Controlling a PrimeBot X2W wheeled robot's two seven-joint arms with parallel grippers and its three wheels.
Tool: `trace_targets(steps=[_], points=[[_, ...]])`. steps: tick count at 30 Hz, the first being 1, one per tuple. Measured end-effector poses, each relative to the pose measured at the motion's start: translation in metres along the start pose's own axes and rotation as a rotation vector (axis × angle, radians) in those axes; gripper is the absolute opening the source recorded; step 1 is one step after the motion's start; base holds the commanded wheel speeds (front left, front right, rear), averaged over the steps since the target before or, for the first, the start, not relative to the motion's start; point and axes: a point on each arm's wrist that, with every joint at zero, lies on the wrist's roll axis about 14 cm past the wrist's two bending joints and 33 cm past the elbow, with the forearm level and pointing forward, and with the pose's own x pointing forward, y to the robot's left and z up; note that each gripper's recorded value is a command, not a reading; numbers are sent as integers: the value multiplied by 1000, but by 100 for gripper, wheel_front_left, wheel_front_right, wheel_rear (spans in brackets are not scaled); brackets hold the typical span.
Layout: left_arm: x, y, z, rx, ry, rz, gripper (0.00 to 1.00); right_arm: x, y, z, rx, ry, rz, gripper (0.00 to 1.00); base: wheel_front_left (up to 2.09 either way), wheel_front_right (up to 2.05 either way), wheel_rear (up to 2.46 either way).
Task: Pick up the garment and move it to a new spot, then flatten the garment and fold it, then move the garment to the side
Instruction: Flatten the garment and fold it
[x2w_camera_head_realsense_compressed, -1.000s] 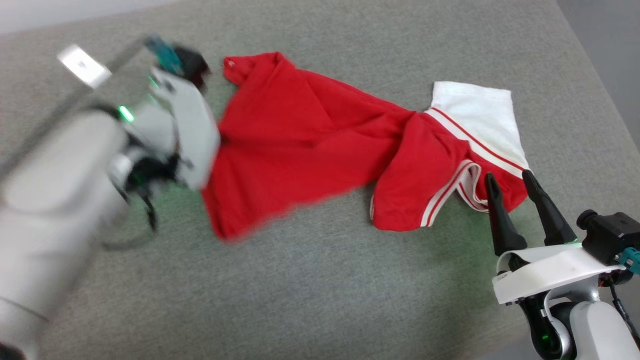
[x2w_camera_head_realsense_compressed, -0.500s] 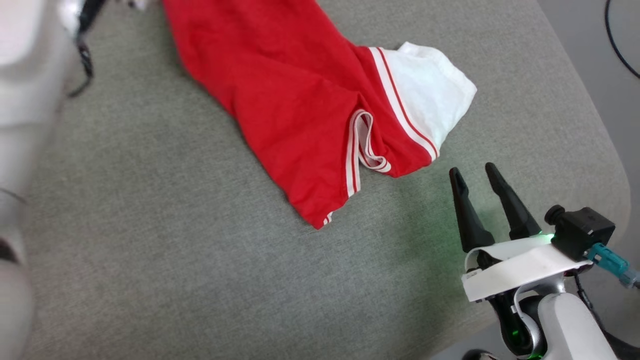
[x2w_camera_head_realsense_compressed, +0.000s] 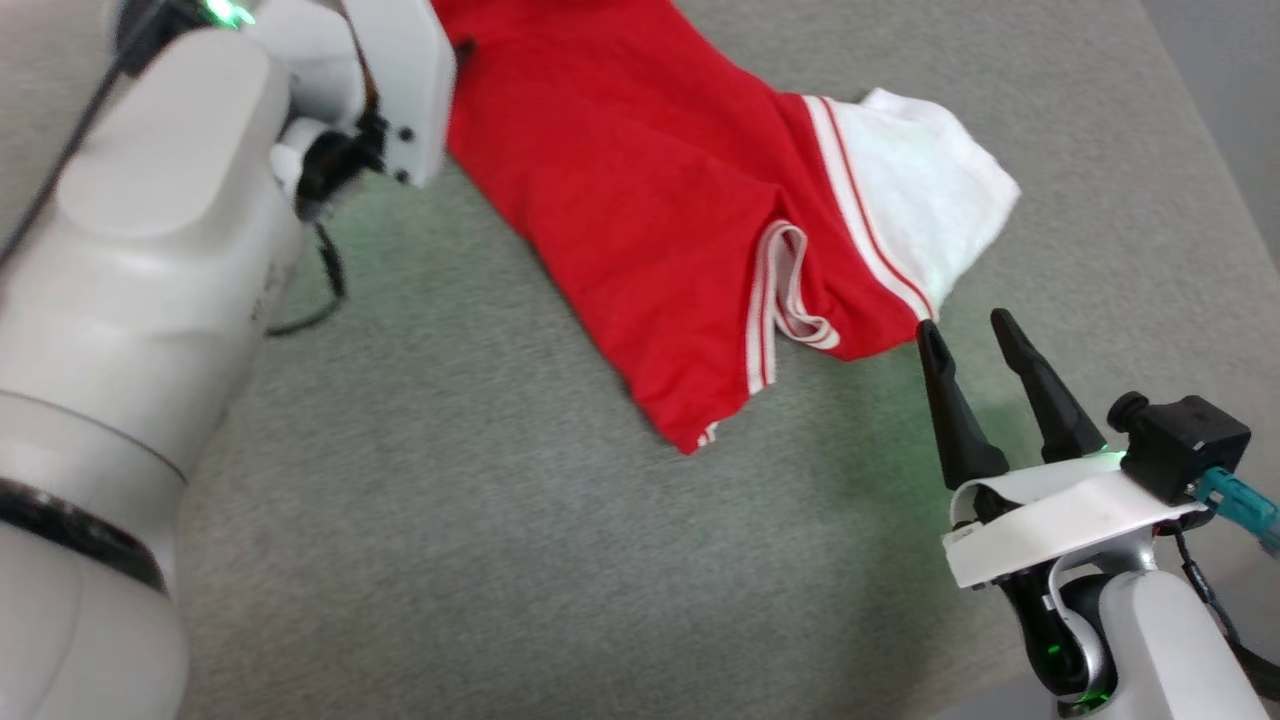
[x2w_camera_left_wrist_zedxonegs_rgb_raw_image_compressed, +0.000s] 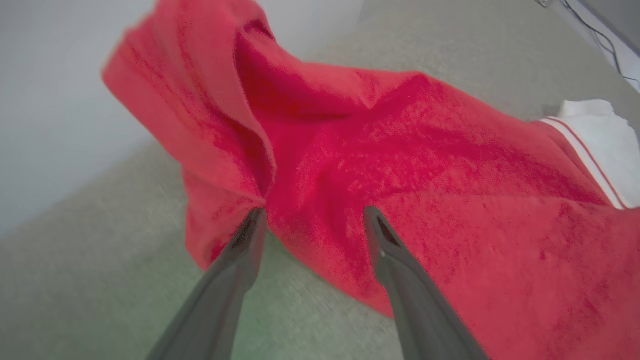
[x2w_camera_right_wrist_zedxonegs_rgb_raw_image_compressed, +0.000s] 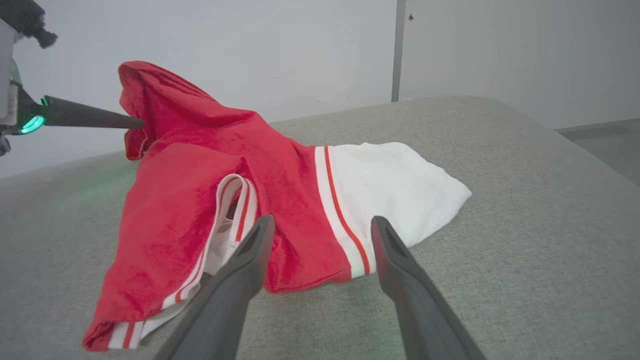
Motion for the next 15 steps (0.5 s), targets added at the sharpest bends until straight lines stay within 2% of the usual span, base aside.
trace_targets(steps=[4,9,12,15], points=[[-17,-27,-44,-138,214,-110,100,5,10,5,-11,-8,37,100,0,0,0],[-44,-70,-70,-202,390,-273,100,4,23,10,3,-18,70,100,0,0,0],[-54,-90,-88,-244,464,-353,100,2,21,14,10,-30,62,100,0,0,0],[-55,-109,-87,-299,470,-418,100,-2,16,11,17,-23,43,100,0,0,0]])
